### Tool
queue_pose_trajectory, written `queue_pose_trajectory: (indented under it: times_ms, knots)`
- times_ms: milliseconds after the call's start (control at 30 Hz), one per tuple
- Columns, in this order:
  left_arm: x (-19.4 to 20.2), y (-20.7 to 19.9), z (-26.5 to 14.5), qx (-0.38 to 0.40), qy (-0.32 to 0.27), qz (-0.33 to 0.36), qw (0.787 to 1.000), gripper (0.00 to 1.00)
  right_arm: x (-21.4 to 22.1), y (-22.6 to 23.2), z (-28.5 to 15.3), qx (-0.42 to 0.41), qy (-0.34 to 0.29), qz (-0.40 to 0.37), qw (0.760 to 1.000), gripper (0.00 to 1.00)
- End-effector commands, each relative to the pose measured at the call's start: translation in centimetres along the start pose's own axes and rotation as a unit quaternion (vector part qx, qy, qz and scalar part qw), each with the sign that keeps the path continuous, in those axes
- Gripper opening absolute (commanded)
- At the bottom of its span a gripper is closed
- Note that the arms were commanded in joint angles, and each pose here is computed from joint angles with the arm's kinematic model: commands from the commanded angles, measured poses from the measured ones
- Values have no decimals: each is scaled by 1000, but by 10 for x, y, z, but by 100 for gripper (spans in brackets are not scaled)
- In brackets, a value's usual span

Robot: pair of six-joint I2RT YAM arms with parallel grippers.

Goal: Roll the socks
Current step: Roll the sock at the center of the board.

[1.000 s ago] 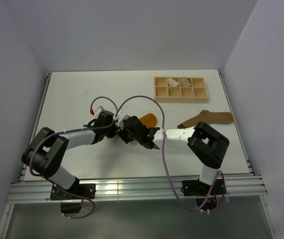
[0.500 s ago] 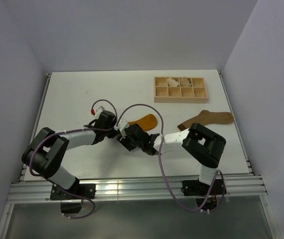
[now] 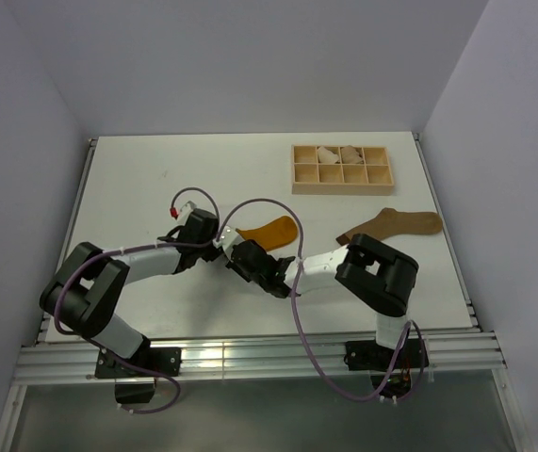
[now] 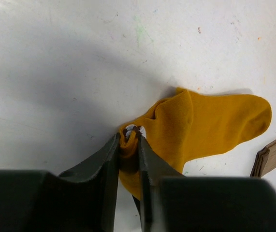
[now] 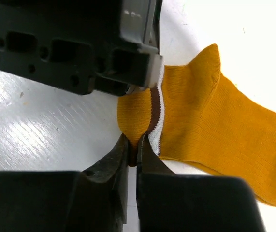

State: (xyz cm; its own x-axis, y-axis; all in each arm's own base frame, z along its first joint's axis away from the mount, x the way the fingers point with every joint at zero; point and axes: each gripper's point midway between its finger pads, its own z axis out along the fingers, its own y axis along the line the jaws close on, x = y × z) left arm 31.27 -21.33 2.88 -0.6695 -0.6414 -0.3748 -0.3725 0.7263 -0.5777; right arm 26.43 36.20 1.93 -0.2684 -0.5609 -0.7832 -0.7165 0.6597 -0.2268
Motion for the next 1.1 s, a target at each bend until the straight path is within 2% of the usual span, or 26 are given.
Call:
queue_pose_trajectory:
  times_ms: [0, 67, 100, 200, 400, 533, 633, 933, 1067]
  knots:
    - [5, -5, -12, 13, 6, -18, 1000, 34, 41, 13, -4, -24, 68, -4, 997, 0]
    - [2, -10, -15, 25, 1, -28, 999, 43, 43, 13, -7, -27, 74, 6, 997, 0]
    - [1, -12, -17, 29, -2, -30, 999, 52, 45, 14, -9, -32, 76, 9, 997, 0]
    - [-4, -17, -19, 34, -7, -33, 999, 64, 47, 15, -13, -45, 80, 13, 996, 0]
    - [-24, -29, -26, 44, -25, 2, 999, 60, 54, 18, -17, -77, 84, 41, 993, 0]
    - [-29, -29, -17, 47, 7, 49, 998, 56, 52, 16, -19, -98, 76, 57, 991, 0]
    - [-38, -34, -12, 50, 5, 69, 996, 54, 53, 11, -20, -109, 75, 80, 988, 0]
    - [-33, -35, -13, 71, 13, 65, 995, 54, 56, -7, -24, -137, 85, 152, 975, 0]
    - [-35, -48, -9, 86, 18, 74, 993, 54, 52, -9, -28, -156, 86, 175, 968, 0]
